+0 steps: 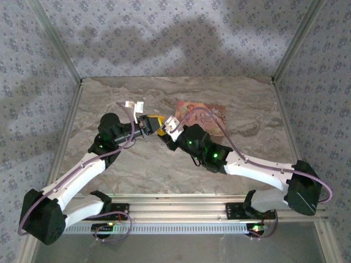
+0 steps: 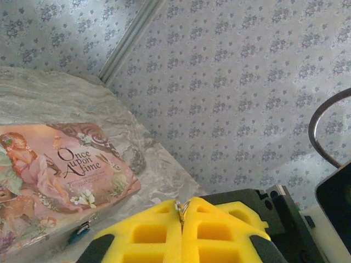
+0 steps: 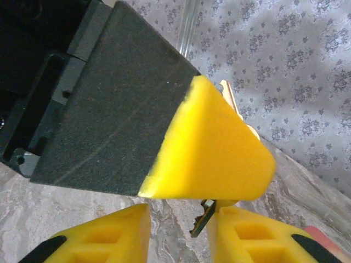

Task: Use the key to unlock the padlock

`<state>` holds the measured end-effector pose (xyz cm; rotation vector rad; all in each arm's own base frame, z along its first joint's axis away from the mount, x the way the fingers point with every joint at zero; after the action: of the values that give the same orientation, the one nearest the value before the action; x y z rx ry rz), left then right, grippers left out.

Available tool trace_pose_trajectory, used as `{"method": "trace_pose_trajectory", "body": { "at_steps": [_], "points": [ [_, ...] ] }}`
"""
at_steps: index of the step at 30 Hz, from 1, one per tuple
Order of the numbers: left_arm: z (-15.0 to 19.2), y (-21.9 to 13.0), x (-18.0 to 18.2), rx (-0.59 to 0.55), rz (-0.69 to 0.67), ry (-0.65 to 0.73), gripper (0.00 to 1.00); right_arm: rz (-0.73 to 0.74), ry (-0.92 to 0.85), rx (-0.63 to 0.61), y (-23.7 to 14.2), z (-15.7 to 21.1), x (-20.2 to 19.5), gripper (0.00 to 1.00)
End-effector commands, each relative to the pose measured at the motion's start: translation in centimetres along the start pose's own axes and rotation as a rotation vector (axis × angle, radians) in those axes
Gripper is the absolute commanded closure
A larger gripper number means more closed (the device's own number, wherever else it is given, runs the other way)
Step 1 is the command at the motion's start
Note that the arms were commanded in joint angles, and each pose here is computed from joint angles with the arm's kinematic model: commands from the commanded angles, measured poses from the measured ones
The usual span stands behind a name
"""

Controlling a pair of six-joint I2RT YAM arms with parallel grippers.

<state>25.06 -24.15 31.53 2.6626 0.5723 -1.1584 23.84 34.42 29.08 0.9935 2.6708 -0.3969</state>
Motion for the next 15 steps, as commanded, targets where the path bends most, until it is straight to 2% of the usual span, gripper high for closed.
{"method": "trace_pose_trajectory", "body": {
  "at_steps": [1, 3, 15],
  "points": [
    [-0.3, -0.3, -0.8, -0.012, 0.027, 0.010, 1.00, 0.050, -0.017, -0.051, 0.2, -2.1, -0.9, 0.69],
    [-0.2, -0.3, -0.8, -0.011, 0.027, 0.009, 1.00, 0.054, -0.024, -0.053, 0.2, -2.1, -1.0, 0.71],
    [0.3, -0.6, -0.7, -0.007, 0.021, -0.001, 1.00, 0.102, -0.048, -0.044, -0.3, -2.3, -1.9, 1.00]
  ]
}}
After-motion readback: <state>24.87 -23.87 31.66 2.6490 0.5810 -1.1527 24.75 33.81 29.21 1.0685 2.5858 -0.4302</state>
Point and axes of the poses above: each hand's point on the last joint's axis, 136 mm out from that joint toward the fingers, its own y axis out along the fingers, its own x axis along the line the jaws close on, z = x × y, the point moved 2 cm from there along -y, back along the fingers, and after that the axes turned 8 degrees about -y, right-handed, at the moved point
